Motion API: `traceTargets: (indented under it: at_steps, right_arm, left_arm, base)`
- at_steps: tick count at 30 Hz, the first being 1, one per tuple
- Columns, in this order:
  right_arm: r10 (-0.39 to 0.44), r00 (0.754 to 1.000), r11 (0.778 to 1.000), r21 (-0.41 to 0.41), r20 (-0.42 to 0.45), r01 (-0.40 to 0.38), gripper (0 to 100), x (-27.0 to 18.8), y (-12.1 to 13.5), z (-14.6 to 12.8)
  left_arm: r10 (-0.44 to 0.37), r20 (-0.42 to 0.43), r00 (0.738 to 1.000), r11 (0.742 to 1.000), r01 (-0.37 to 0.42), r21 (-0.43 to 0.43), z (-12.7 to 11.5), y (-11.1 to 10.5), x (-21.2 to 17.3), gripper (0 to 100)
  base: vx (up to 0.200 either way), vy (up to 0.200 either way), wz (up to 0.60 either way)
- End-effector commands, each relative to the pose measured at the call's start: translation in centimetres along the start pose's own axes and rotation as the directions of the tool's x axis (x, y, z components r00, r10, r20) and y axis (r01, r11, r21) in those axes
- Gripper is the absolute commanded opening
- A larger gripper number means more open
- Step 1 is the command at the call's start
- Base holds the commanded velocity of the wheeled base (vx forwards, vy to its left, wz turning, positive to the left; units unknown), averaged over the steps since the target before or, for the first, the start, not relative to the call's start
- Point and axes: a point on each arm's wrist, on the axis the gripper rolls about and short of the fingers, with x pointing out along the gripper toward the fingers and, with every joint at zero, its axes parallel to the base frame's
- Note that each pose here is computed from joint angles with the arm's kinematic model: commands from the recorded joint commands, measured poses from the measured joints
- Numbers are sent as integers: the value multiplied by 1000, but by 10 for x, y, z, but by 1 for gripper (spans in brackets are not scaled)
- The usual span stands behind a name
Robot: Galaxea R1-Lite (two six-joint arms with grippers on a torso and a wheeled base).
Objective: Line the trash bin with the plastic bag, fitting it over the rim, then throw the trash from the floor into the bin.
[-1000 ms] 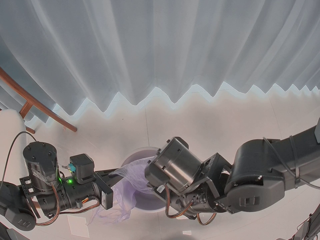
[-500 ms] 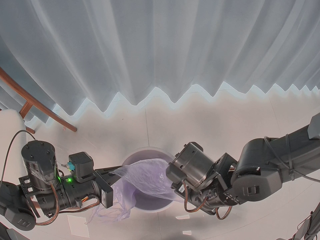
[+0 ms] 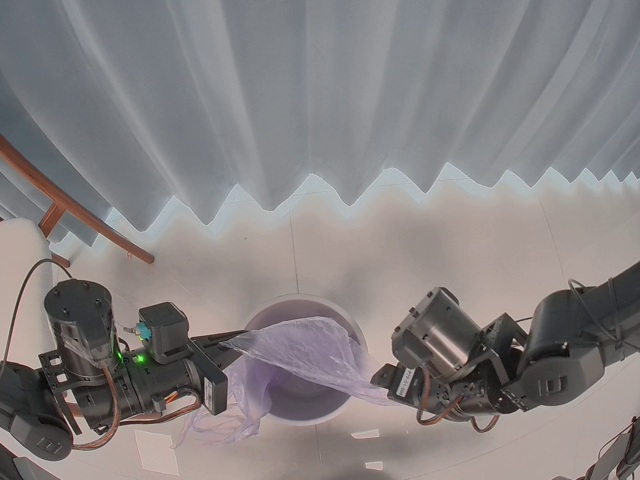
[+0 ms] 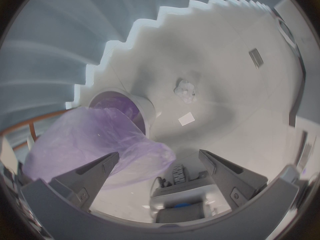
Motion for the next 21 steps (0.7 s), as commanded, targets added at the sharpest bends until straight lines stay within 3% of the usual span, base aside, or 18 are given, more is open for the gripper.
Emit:
traceTargets:
  at_steps: [1, 4, 9, 15, 21]
  right_arm:
    - [25, 999, 992, -121, 45, -20, 100, -3, -42, 4]
    - [68, 991, 978, -202, 117, -44, 100, 11, -71, 13]
    - [153, 976, 958, -268, 157, -107, 100, 18, -86, 9]
    - [170, 964, 967, -224, 204, -123, 100, 20, -86, 23]
    - [225, 946, 962, -205, 234, -178, 100, 8, -83, 33]
  left_arm:
    - [-2, -5, 1000, 1000, 2, 4, -1, 0, 1, 0]
    - [-2, -8, 1000, 1000, 2, 4, -2, 0, 1, 0]
    - [-4, -9, 1000, 1000, 4, 6, -2, 0, 1, 0]
    - [-5, -12, 1000, 1000, 6, 8, -3, -1, 0, 0]
    - [-7, -10, 1000, 1000, 7, 8, -2, -1, 1, 0]
  base:
    - [0, 0, 0]
    - [0, 0, 0]
    - [0, 0, 0]
    - [0, 0, 0]
    - [0, 0, 0]
